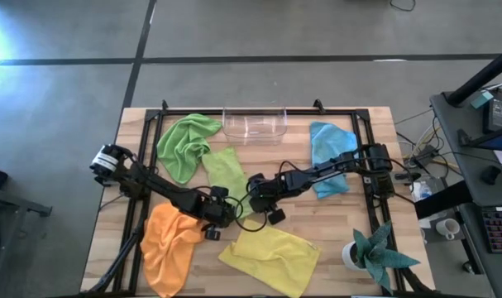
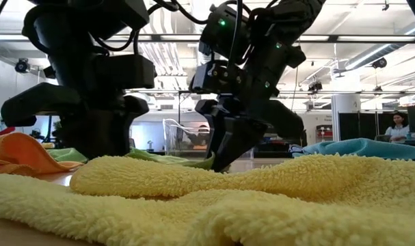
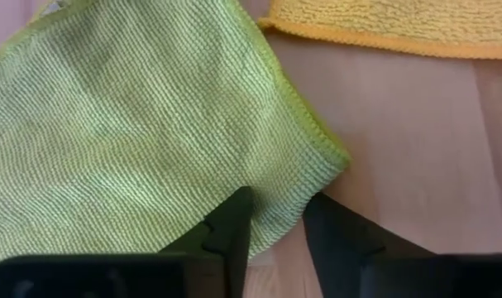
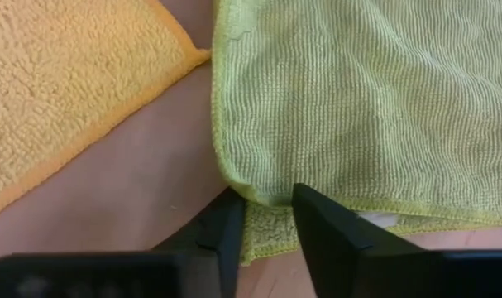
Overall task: Fold microfiber towels
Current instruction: Fold the green microfiber towel
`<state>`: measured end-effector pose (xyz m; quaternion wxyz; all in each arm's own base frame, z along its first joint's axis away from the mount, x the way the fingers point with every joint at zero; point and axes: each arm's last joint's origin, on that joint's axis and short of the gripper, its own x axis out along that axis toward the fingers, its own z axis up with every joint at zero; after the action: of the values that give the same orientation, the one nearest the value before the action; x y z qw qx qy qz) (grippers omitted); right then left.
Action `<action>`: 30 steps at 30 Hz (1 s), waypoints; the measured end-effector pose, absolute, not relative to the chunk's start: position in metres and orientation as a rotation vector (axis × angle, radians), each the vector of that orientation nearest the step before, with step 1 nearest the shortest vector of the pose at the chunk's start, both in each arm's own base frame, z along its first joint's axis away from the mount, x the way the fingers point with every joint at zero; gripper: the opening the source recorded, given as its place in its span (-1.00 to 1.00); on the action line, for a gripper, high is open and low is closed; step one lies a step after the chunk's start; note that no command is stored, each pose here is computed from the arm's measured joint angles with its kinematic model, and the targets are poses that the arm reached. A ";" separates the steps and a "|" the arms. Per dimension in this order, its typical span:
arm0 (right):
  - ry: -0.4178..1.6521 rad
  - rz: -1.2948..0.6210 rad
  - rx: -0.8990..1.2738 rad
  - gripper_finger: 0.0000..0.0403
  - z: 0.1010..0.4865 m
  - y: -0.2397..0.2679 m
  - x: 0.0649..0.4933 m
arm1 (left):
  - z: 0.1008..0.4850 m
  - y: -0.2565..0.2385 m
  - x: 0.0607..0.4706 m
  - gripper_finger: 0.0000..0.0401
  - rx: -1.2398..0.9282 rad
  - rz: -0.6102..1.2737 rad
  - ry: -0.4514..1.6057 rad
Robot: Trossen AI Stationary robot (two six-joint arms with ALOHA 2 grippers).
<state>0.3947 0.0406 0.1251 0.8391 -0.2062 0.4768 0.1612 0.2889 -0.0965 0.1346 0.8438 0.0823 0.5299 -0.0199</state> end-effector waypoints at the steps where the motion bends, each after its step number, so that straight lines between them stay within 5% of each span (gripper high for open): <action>1: 1.010 0.335 -0.430 -0.61 0.125 0.040 0.395 | 0.135 -0.096 0.289 -0.56 0.175 -0.039 1.115; 7: 1.016 0.309 -0.387 -0.93 0.125 0.042 0.394 | 0.138 -0.097 0.291 -0.70 0.174 -0.031 1.109; 30: 1.108 0.252 0.087 -0.96 0.185 0.097 0.382 | 0.211 -0.100 0.275 -0.90 -0.389 0.007 0.893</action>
<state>0.3820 0.0972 0.1853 0.8420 0.0414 0.5244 0.1195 0.2752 -0.1003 0.2113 0.8838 -0.1870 0.4289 0.0033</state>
